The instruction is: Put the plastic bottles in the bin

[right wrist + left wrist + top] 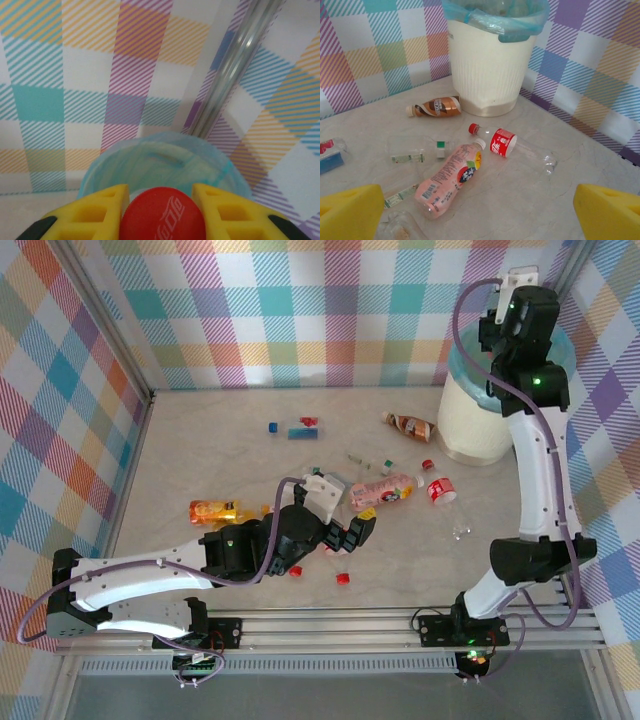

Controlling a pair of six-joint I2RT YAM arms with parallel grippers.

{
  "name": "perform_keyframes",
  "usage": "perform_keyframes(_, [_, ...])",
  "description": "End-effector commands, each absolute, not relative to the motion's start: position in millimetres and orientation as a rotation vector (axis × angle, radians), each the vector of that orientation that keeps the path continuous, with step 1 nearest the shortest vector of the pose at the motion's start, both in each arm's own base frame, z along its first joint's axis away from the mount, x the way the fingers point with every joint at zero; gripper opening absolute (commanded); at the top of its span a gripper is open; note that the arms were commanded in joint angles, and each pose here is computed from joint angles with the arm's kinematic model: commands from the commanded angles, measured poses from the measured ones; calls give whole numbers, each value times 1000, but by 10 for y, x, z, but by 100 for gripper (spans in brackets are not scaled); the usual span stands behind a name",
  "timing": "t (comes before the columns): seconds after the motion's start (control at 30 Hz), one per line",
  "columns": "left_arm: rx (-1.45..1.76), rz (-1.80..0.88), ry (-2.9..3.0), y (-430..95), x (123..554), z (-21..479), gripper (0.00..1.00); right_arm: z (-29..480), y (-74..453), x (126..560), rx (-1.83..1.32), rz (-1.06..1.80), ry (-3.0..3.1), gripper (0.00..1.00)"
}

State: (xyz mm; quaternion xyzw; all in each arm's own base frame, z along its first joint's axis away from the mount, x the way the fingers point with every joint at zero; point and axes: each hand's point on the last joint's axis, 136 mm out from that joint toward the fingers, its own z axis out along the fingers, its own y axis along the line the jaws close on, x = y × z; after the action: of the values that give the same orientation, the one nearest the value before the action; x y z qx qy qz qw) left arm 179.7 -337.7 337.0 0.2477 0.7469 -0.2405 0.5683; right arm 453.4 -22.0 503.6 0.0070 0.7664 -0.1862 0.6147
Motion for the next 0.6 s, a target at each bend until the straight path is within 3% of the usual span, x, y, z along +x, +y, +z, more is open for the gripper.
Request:
perform_keyframes(0.0, [553, -552, 1765, -3274, 1813, 3371, 97, 4992, -224, 4498, 49, -375, 1801, 5])
perform_keyframes(0.43, [563, -508, 1796, -3297, 1875, 3253, 98, 4562, -253, 4664, 54, -351, 1953, 19])
perform_keyframes(0.5, [569, -503, 1803, -3308, 1880, 3234, 98, 4511, -255, 4694, 55, -355, 1971, 15])
perform_keyframes(0.57, [574, -496, 1808, -3307, 1883, 3217, 98, 4526, -249, 4701, 58, -347, 1966, 17])
